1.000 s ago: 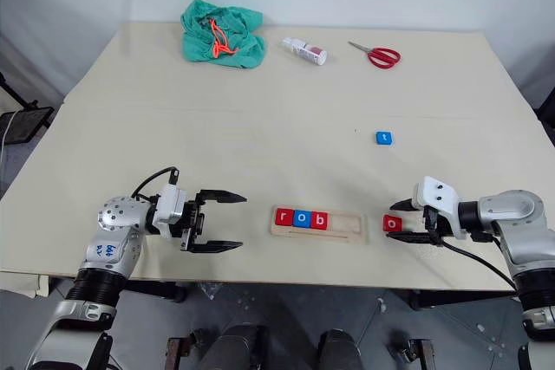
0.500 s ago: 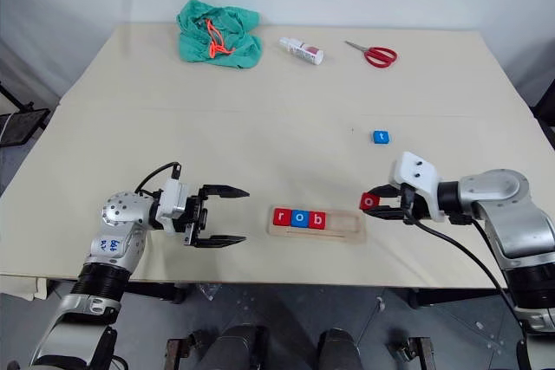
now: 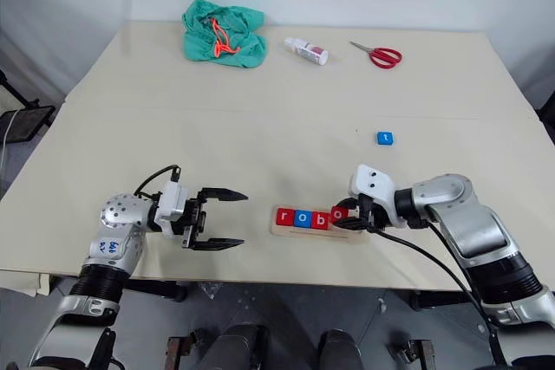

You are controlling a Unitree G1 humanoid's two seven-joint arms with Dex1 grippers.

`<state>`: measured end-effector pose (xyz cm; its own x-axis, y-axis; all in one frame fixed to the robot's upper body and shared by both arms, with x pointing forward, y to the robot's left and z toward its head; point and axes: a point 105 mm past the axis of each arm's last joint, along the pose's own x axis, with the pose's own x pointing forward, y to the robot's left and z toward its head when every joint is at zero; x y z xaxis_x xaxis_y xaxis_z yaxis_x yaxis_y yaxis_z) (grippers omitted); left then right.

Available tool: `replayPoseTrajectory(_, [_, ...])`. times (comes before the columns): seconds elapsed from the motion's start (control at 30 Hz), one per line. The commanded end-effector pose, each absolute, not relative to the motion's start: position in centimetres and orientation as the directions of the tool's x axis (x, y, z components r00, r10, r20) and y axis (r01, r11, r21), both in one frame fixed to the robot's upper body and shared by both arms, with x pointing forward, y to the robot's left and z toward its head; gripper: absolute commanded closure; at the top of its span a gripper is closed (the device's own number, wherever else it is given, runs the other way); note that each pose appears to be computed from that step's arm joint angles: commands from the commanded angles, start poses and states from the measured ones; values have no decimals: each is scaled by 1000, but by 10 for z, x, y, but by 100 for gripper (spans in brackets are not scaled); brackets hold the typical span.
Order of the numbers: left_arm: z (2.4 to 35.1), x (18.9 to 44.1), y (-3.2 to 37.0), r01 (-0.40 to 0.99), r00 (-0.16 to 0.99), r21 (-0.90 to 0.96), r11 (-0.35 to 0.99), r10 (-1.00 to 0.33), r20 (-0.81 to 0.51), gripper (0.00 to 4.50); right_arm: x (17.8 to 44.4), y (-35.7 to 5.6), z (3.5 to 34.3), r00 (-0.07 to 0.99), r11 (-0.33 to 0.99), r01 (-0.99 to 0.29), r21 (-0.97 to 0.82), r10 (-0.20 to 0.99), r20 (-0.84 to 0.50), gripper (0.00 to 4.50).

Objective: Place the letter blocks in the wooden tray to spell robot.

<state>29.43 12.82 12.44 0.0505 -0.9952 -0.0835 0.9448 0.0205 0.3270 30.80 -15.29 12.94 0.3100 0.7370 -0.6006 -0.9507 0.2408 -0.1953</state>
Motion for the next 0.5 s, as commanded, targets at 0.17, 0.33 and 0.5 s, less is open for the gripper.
replayPoseTrajectory(0.17, [132, 292, 130, 932, 62, 362, 32, -996, -71, 0, 306, -150, 136, 292, 205, -956, -212, 758, -583, 102])
replayPoseTrajectory(0.33, [132, 293, 128, 931, 66, 363, 38, -996, -65, 0, 304, -147, 141, 299, 208, -953, -221, 768, -566, 3])
replayPoseTrajectory(0.5, [132, 296, 127, 930, 68, 365, 41, -996, -59, 0, 310, -156, 154, 382, 295, -924, -244, 758, -528, 3])
